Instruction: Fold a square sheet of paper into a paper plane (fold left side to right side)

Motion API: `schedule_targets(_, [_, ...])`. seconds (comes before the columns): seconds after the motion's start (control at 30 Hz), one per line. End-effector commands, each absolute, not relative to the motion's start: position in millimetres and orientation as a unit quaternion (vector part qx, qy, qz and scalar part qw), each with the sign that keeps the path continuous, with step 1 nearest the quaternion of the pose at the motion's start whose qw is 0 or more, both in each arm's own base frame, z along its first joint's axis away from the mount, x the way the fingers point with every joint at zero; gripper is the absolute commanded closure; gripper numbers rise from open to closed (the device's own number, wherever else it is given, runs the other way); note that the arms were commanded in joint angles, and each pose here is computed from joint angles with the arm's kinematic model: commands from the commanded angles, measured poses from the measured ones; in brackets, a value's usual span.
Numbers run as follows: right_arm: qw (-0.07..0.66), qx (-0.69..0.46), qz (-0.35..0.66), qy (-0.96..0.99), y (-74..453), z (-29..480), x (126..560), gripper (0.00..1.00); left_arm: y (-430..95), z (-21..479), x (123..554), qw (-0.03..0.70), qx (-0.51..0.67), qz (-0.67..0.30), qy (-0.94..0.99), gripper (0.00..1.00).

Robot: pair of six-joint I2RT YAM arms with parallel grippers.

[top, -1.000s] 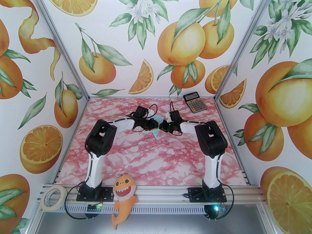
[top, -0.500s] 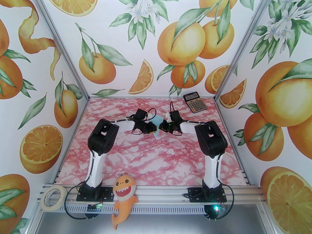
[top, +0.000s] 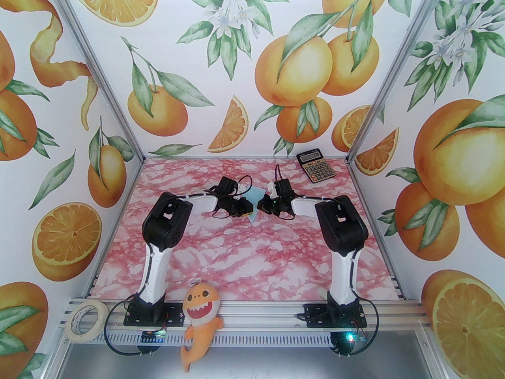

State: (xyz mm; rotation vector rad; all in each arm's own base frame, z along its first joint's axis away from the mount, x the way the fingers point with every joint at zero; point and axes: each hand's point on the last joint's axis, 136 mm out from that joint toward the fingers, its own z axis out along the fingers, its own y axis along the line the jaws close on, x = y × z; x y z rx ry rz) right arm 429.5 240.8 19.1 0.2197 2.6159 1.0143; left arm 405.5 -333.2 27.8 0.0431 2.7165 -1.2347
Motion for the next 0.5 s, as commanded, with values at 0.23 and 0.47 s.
schedule_targets(0.23, [0.158, 0.077, 0.344, 0.922, 238.3, 7.1, 427.6, 1.00, -324.3, 47.0, 440.5, 0.111, 0.024, -0.412, 0.904, 0.77])
schedule_targets(0.47, [0.158, 0.076, 0.345, 0.922, 239.2, 7.5, 428.1, 1.00, -321.8, 32.0, 441.1, 0.102, 0.026, -0.397, 0.912, 0.78])
